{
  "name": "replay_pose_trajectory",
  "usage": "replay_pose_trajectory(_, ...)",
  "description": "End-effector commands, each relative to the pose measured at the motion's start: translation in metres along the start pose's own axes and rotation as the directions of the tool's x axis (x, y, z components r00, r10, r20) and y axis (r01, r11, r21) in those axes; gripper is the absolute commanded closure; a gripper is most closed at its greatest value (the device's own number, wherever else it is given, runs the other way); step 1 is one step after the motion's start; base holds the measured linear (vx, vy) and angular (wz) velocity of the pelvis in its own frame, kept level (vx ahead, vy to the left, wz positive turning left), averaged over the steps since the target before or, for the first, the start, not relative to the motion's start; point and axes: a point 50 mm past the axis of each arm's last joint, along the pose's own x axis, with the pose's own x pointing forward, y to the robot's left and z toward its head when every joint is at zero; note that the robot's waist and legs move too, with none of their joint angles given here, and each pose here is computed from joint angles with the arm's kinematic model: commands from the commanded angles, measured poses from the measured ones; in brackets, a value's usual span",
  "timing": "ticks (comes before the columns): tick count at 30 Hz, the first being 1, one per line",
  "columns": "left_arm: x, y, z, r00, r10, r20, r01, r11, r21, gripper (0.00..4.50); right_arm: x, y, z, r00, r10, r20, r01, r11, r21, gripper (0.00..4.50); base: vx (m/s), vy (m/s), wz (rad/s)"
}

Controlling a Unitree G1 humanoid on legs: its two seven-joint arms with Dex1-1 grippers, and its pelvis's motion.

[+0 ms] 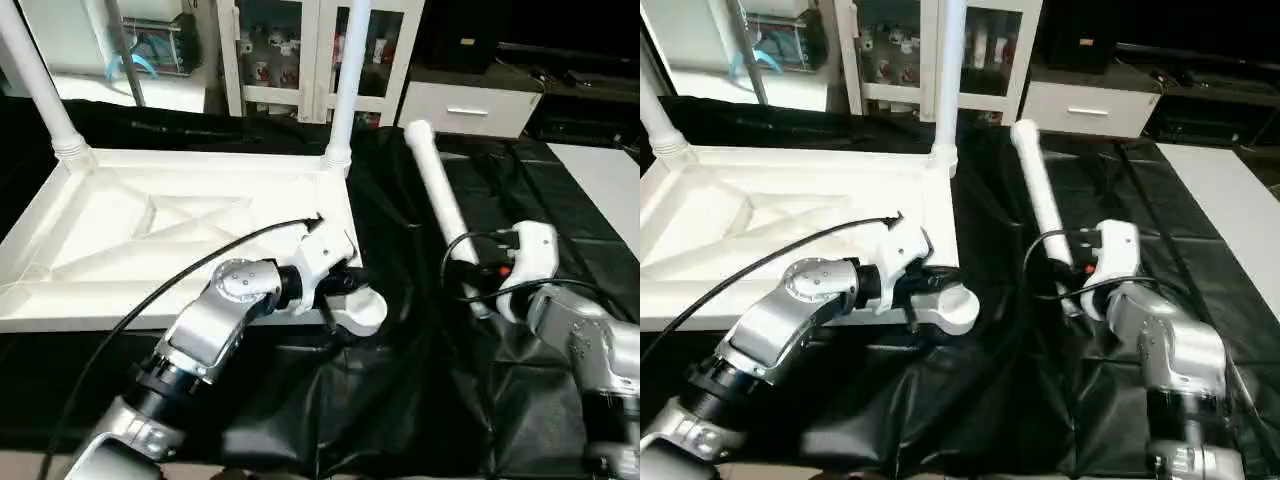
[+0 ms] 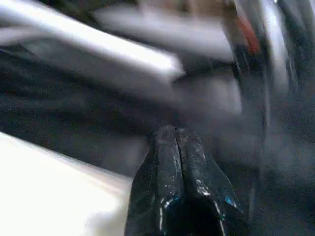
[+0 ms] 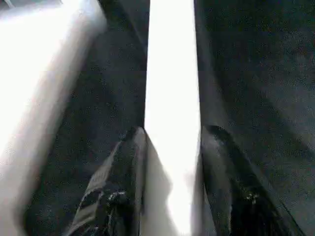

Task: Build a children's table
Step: Insert table leg to table base

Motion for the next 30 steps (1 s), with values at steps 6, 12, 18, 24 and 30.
replay_pose_trajectory(6,0.003,0.012,0.032,0.975,0.072,0.21,-0.017,0.967,-0.254,4.06,-0.014,0.014,0.019,0.962,0.08,0.26,-0.088,0.996,0.018,3.2,0.0,0.0,0.0)
replay_pose_trajectory(12,0.017,-0.001,0.047,0.962,-0.007,0.273,0.106,0.932,-0.347,3.64,-0.02,0.044,0.023,0.923,0.222,0.314,-0.221,0.974,-0.041,3.2,0.0,0.0,0.0)
replay_pose_trajectory(18,0.03,-0.009,0.041,0.974,-0.046,0.223,0.131,0.914,-0.385,3.19,-0.021,0.069,0.023,0.877,0.375,0.299,-0.344,0.926,-0.152,3.2,0.0,0.0,0.0)
replay_pose_trajectory(24,0.032,0.001,0.036,0.982,0.049,0.182,0.033,0.905,-0.424,2.58,-0.025,0.081,0.024,0.848,0.442,0.293,-0.397,0.895,-0.201,3.2,0.0,0.0,0.0)
replay_pose_trajectory(30,0.033,-0.009,0.045,0.961,-0.023,0.275,0.152,0.875,-0.459,2.12,-0.025,0.088,0.019,0.836,0.486,0.253,-0.43,0.868,-0.246,3.2,0.0,0.0,0.0)
